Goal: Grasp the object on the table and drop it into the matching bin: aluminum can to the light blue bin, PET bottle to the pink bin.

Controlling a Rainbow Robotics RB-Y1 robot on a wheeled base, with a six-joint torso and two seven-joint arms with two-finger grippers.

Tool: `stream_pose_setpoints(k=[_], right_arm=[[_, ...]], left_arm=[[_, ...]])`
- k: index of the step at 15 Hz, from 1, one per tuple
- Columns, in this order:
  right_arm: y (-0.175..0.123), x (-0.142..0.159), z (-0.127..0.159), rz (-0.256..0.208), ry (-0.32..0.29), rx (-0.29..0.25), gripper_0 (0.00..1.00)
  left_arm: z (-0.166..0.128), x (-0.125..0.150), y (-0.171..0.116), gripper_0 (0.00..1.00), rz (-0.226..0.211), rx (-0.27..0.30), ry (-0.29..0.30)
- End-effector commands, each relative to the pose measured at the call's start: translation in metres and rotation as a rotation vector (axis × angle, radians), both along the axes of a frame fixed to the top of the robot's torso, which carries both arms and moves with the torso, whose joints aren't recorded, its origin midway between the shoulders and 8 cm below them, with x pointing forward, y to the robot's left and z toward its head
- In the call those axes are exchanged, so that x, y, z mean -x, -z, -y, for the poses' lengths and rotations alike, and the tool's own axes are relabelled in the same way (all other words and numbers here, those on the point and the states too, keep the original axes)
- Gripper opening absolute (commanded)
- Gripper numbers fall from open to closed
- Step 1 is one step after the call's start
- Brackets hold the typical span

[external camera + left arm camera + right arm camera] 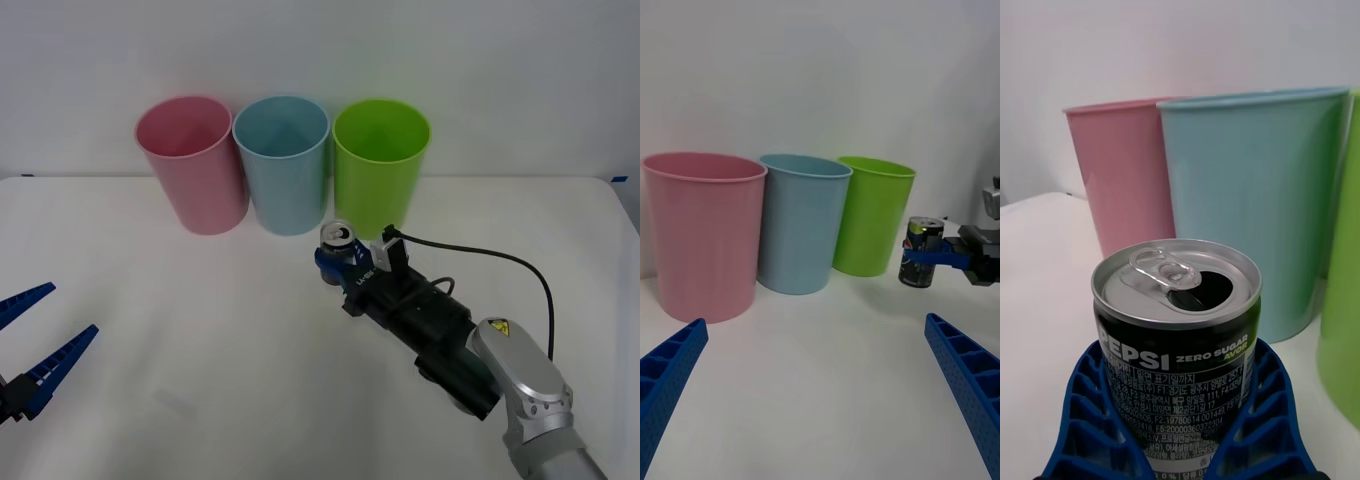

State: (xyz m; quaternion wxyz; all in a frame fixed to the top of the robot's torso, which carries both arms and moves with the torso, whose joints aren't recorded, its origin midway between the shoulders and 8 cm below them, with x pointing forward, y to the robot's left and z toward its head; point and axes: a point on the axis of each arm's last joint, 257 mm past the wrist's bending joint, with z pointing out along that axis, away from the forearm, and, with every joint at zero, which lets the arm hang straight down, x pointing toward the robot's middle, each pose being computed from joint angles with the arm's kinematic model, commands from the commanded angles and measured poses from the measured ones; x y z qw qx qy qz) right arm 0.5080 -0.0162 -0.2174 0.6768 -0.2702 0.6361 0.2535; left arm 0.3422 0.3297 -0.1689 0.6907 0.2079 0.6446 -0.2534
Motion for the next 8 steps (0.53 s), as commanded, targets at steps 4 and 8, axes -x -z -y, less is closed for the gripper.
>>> stream_pose_setpoints(k=[4, 8], right_arm=[[-0.069, 0.025, 0.011, 0.015, -0.032, -0.144, 0.00], [-0.113, 0.032, 0.015, 0.028, -0.055, -0.220, 0.00]], left_arm=[[0.000, 0.000, 0.000, 1.00, 0.000, 0.000, 0.000], [0.000, 0.000, 0.000, 1.00, 0.000, 0.000, 0.000]])
